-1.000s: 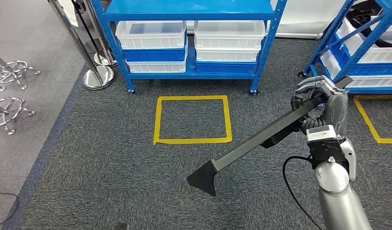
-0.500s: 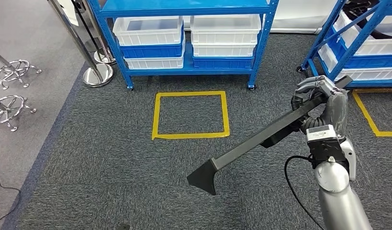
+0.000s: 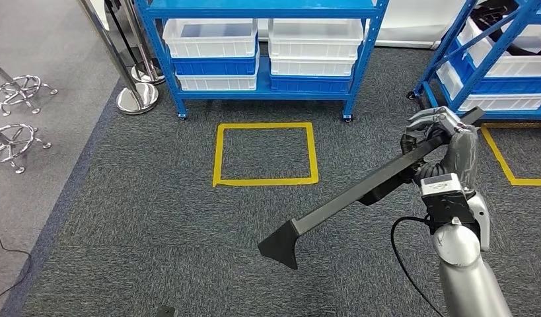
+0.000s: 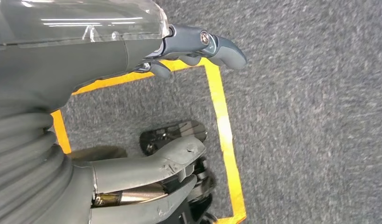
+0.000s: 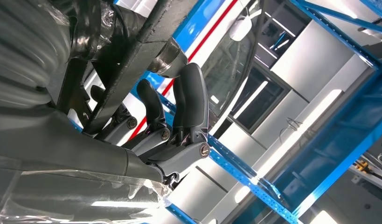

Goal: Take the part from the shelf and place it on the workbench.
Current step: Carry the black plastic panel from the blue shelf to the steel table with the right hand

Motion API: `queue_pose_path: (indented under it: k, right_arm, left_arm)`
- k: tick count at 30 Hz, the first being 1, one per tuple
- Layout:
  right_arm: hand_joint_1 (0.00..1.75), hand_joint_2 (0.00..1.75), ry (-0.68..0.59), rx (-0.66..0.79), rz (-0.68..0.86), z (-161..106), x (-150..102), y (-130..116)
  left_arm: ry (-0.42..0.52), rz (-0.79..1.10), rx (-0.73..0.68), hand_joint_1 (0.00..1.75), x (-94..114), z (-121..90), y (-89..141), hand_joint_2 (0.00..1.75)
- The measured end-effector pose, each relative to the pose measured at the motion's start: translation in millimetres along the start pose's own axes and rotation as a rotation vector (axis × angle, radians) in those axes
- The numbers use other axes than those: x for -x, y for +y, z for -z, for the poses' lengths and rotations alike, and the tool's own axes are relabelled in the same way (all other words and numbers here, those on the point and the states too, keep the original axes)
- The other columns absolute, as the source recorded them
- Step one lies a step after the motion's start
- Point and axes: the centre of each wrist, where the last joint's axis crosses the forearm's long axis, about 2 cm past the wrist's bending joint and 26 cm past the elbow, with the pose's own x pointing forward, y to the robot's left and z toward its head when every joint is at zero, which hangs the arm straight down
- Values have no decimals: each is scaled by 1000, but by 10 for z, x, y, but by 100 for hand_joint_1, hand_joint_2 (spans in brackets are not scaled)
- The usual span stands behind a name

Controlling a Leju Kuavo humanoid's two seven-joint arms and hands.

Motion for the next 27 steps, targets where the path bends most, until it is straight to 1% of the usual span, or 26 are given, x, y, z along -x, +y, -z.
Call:
queue_pose_path:
  k: [27]
  right_arm:
    - [175, 175, -5, 3, -4, 17, 2, -5]
  left_arm:
    - [2, 0, -2, 0, -1, 1, 4, 175]
